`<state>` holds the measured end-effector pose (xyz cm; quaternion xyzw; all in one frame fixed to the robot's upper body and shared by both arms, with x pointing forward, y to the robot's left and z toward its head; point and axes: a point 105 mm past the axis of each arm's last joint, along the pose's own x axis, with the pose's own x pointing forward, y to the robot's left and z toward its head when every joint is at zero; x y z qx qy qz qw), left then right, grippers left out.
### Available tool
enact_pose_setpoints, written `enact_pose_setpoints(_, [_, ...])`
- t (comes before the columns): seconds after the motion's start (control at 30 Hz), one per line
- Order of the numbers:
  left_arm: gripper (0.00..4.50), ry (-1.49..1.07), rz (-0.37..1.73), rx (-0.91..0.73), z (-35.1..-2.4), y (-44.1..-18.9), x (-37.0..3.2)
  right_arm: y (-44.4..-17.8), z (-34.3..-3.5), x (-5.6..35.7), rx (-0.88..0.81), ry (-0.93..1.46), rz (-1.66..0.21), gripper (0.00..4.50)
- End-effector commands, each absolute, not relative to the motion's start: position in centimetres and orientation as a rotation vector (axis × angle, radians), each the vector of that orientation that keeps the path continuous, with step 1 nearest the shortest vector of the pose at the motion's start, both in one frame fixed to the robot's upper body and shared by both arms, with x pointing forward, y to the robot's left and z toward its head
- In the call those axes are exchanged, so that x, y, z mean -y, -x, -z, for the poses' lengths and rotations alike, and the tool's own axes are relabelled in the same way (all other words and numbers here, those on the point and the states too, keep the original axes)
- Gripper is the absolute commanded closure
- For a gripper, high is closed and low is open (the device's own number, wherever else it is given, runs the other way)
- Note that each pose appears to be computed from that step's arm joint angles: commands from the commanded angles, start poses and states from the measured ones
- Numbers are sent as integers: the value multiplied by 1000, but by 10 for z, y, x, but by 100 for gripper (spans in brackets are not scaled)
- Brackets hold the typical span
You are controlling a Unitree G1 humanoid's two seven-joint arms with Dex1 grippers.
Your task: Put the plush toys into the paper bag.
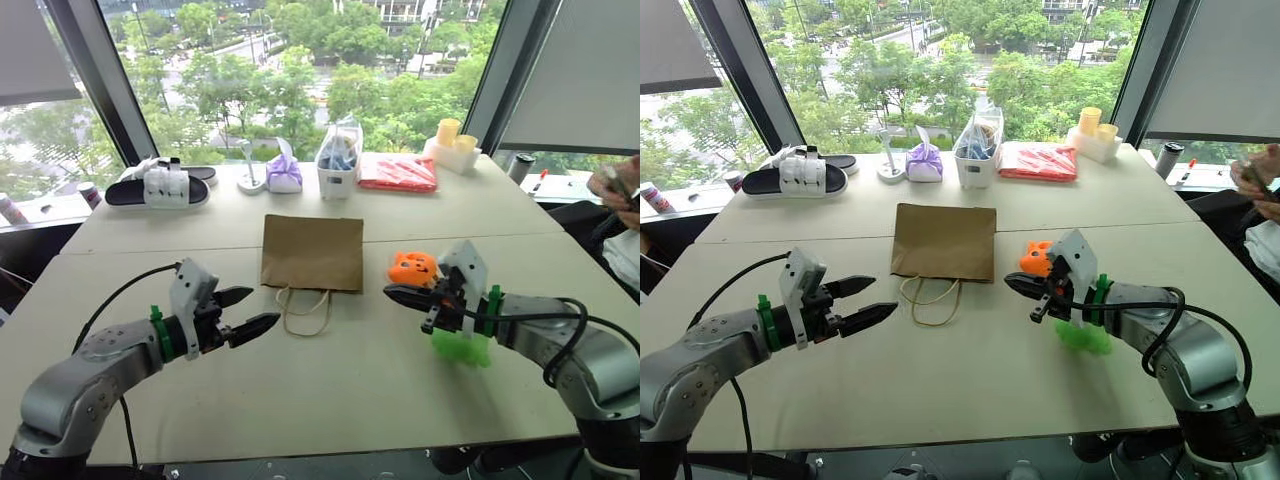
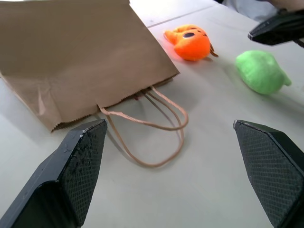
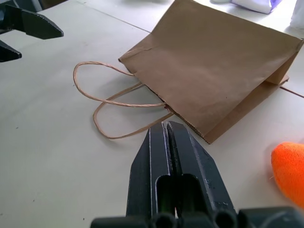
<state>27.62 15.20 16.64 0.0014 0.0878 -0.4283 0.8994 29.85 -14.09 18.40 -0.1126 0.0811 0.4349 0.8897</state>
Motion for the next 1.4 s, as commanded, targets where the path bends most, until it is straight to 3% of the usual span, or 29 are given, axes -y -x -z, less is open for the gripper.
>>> enact_pose_setpoints(0.03, [15,-24,920,-137,-179,-275,-152,-299,-197,141,-130,264,-920,450])
enact_pose_setpoints(0.73, [15,-96,970,-153,-174,-276,-141,-296,-197,133,-125,265,-942,450])
enact_pose_setpoints(1.13, [15,-597,1023,-45,-138,-320,-135,-293,-193,126,-115,253,-930,450])
enact_pose_setpoints(1.4, [15,-700,1098,59,-140,-340,-119,-292,-194,123,-100,252,-916,450])
